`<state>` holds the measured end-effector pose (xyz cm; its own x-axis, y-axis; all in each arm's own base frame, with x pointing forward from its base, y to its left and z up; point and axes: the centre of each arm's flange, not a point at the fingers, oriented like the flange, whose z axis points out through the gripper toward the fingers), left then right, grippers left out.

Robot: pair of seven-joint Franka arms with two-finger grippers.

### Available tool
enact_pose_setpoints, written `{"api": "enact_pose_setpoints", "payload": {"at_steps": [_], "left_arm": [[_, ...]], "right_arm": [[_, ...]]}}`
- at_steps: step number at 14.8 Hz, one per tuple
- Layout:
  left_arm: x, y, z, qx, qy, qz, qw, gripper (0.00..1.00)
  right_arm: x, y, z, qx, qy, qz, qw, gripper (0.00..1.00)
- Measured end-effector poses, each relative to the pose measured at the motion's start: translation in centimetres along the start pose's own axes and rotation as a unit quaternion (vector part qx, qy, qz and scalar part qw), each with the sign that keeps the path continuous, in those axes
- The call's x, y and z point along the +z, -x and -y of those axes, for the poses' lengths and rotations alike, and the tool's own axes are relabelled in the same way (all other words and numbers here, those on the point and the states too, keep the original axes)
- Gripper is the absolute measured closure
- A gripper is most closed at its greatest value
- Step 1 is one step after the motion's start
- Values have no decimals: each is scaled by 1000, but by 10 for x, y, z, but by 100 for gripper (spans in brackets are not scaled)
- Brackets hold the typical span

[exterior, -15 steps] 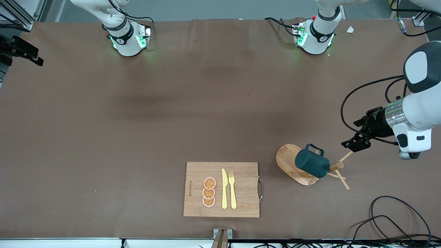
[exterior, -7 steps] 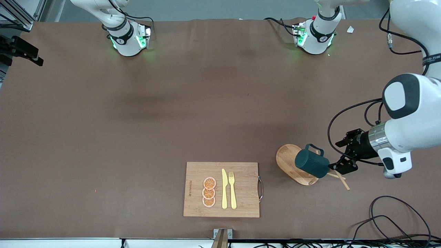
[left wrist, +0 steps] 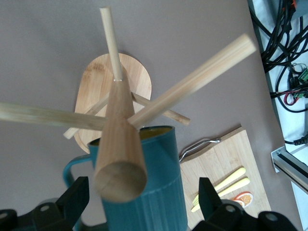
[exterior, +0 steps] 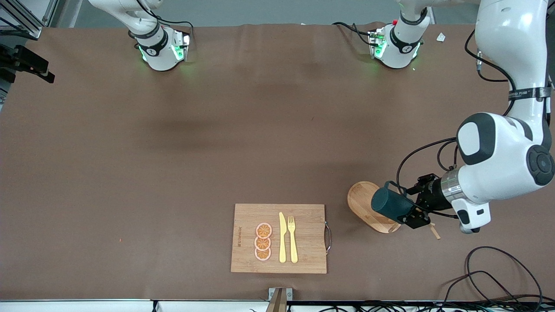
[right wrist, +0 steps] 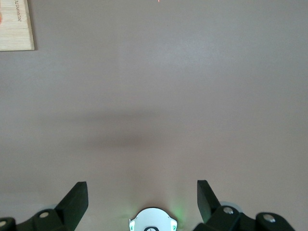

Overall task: Transfer cup from left to right arm and place
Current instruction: 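Reach the left gripper to the teal mug on the wooden stand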

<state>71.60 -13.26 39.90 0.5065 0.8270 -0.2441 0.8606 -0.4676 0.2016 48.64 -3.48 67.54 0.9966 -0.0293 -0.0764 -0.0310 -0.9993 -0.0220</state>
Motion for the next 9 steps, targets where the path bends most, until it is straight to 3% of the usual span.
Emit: {"api": "enact_pose_setpoints", "payload": {"at_steps": [6,9], "left_arm": [[32,-2,-3,0,-2,2,1000,0],[35,3,-6,4,-2,2,1000,13]], "right_arm": [[0,0,0,0,0,0,1000,0],[0,0,0,0,0,0,1000,0]]}}
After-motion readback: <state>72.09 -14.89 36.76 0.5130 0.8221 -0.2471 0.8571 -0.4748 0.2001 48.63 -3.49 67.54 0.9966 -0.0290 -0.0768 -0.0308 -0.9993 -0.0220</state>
